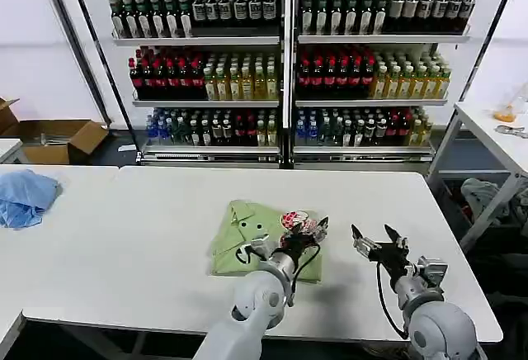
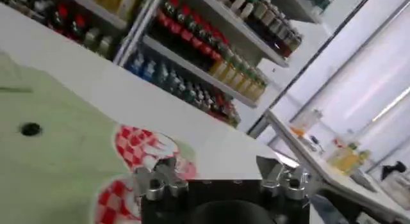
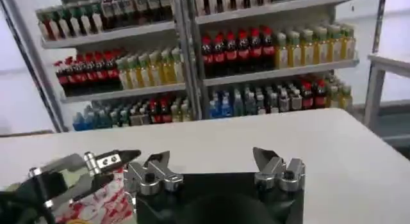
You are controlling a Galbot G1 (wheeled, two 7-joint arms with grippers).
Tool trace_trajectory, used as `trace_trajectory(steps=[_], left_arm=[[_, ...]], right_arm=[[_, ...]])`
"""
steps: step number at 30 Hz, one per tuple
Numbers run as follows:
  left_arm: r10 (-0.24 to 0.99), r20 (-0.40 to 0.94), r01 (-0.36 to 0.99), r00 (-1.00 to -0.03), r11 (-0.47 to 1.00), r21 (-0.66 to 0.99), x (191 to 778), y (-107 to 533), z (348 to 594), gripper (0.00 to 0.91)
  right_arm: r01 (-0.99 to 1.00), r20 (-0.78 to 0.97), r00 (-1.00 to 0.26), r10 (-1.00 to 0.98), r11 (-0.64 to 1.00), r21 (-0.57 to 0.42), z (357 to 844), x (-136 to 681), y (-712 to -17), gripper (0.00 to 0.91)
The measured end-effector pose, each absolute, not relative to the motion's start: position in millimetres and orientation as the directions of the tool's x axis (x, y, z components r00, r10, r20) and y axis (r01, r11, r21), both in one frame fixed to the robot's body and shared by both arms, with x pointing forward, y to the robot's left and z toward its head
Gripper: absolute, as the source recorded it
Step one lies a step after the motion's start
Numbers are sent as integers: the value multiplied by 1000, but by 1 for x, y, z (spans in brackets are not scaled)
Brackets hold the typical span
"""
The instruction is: Fold and organize the clothes.
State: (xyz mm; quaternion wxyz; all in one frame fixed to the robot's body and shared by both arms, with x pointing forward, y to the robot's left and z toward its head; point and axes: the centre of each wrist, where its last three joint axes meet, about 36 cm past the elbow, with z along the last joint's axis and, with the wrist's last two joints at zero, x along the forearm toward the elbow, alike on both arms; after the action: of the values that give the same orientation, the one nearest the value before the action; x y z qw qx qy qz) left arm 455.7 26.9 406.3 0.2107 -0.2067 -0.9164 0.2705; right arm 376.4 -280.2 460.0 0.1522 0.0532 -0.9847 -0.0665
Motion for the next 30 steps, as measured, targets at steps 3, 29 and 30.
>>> trace_trajectory(steps=[3, 29, 30], left_arm=[[445, 263, 251, -856, 803, -541, 451, 46, 407, 907], [78, 181, 22, -980, 955, -295, 361, 209, 437, 907], [74, 182, 18, -981, 957, -291, 359, 211, 437, 907]], right_arm=[[-99, 297, -943, -149, 979, 177, 456, 382, -271, 907], [-72, 477, -860, -182, 968, 239, 401, 454, -169, 0], [-72, 480, -858, -180, 970, 234, 400, 456, -167, 0]])
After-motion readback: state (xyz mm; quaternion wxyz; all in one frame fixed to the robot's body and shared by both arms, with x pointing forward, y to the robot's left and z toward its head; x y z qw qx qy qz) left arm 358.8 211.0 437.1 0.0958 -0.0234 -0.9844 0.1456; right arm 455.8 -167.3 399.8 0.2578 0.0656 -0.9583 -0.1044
